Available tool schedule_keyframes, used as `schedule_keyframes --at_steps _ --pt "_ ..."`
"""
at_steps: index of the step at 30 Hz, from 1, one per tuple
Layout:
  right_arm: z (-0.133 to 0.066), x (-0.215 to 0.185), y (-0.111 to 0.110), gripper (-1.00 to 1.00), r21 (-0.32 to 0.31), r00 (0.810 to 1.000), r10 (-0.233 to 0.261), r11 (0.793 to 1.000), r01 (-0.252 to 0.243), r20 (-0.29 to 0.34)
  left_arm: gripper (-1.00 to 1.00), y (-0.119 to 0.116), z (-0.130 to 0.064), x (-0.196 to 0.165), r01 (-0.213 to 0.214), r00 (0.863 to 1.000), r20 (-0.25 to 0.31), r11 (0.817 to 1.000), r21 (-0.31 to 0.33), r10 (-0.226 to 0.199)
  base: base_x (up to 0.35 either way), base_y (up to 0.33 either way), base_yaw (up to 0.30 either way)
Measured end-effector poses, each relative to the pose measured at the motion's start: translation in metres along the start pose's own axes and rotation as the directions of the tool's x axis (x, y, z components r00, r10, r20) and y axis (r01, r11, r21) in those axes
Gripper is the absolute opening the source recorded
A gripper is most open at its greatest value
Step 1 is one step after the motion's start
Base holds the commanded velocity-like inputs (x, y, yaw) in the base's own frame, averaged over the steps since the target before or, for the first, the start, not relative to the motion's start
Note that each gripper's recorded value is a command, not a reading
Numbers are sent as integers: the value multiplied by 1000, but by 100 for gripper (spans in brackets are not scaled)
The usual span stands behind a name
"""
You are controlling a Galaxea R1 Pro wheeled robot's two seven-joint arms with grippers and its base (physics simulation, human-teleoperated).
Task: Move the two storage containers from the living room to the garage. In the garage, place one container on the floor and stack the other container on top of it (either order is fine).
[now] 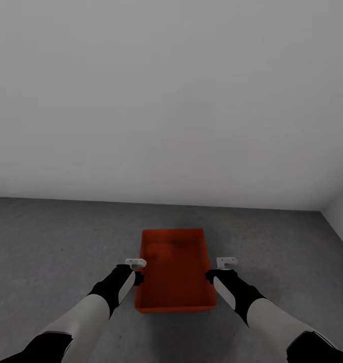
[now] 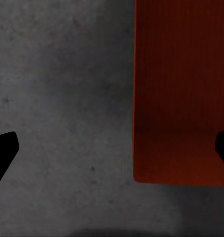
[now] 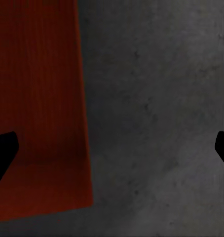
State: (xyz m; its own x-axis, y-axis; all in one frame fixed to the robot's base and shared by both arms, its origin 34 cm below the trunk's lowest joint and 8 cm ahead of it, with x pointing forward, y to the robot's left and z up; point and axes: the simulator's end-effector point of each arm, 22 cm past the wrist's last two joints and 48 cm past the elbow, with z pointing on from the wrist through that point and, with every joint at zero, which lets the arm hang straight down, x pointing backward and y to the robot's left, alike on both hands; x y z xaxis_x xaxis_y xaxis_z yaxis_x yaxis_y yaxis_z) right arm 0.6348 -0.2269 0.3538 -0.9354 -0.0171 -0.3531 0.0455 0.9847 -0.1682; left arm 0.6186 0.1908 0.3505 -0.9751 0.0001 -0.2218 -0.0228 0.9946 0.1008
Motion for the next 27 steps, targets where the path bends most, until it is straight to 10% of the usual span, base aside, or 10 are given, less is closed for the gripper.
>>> schedule_keyframes --at_steps 27 --pt "-63 -47 -11 100 -1 999 7 1000 -7 41 100 7 -69 -38 4 999 42 1000 -2 -4 0 0 0"
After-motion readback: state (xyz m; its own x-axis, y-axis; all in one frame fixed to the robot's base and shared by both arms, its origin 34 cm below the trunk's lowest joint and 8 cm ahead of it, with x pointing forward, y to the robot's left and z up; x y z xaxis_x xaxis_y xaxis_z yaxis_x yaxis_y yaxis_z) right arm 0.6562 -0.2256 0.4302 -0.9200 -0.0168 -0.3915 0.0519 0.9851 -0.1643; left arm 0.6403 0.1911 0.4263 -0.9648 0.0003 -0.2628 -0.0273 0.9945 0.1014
